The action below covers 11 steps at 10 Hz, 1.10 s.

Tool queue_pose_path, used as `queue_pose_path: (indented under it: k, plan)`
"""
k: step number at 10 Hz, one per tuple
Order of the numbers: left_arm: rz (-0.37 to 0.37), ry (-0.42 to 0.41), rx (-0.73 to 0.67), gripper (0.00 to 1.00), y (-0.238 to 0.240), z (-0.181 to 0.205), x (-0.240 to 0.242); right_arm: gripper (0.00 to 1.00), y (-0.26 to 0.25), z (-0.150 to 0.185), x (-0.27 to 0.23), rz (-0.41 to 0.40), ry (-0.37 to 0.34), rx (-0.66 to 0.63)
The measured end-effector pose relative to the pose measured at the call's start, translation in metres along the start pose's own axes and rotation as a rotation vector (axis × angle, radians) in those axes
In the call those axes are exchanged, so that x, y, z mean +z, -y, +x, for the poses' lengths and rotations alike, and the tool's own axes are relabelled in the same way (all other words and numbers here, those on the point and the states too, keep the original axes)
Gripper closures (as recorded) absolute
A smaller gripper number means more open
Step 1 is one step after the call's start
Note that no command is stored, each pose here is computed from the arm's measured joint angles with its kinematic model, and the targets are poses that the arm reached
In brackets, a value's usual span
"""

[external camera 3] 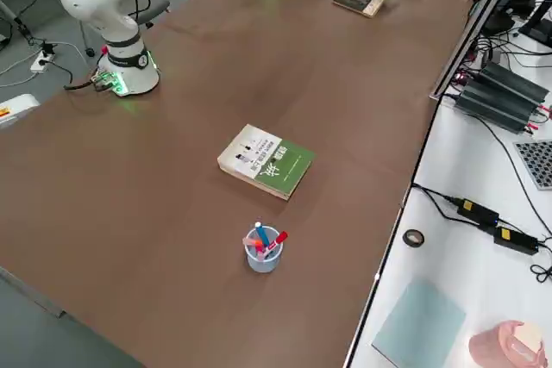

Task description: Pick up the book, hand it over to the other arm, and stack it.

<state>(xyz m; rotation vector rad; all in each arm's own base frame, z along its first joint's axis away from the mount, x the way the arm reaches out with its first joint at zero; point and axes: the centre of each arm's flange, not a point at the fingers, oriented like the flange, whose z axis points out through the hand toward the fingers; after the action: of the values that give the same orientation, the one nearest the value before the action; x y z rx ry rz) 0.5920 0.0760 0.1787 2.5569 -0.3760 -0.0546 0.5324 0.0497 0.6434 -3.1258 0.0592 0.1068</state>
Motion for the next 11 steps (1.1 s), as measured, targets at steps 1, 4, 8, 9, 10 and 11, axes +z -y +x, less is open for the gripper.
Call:
queue_pose_path:
  k: [1, 4, 8, 9, 10, 11]
  plan:
    - [-0.003, 0.000, -0.001, 0.00, 0.0011, -0.0003, 0.0015, 0.00, 0.0001, 0.0000, -0.0001, 0.000, -0.001, 0.000]
    - [-0.015, -0.009, -0.002, 0.00, 0.0012, 0.0001, 0.0032, 0.00, 0.0014, 0.0003, -0.0013, 0.001, -0.008, -0.003]
    - [-0.038, -0.025, 0.004, 0.00, 0.0009, 0.0003, 0.0068, 0.00, 0.0026, 0.0011, -0.0030, 0.003, -0.019, -0.005]
    - [-0.039, -0.025, 0.003, 0.00, 0.0011, 0.0002, 0.0075, 0.00, 0.0028, 0.0011, -0.0032, 0.003, -0.020, -0.005]
    - [-0.041, -0.026, 0.001, 0.00, 0.0012, 0.0001, 0.0079, 0.00, 0.0029, 0.0011, -0.0033, 0.003, -0.020, -0.006]
    - [-0.044, -0.028, 0.000, 0.00, 0.0012, 0.0001, 0.0084, 0.00, 0.0029, 0.0011, -0.0033, 0.003, -0.020, -0.006]
